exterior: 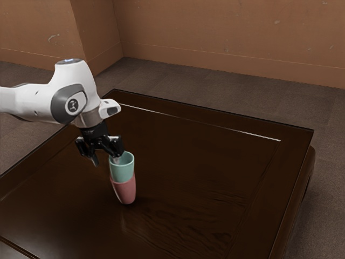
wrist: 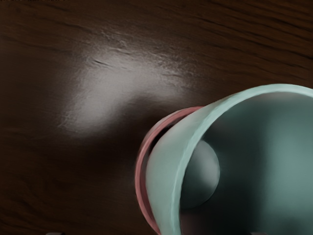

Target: Place the left cup onto the right cup

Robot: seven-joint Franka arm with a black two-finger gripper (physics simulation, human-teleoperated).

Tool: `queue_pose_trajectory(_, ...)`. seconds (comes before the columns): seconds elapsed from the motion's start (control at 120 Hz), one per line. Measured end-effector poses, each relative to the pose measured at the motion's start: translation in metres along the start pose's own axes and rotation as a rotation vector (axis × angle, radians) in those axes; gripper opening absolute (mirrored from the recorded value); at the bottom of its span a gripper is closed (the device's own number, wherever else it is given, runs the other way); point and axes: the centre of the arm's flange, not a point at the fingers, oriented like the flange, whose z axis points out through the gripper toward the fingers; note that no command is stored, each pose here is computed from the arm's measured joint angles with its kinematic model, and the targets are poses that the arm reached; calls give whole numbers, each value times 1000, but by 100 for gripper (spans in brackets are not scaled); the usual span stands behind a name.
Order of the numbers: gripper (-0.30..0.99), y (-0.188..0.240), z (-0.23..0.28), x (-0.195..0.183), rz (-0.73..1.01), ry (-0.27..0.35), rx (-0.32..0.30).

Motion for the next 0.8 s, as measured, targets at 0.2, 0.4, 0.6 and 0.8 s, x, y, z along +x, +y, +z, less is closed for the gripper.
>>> queue_pose_trajectory(0.2, 62, 1, -10, -2, 7, 16, -5)
queue_pose_trajectory(0.4, 67, 35, -74, 4, 103, 108, -15)
queue_pose_trajectory(0.6, 68, 44, -136, 19, 219, 159, -20)
queue_pose_trajectory(0.8, 69, 57, -189, 31, 320, 167, -15)
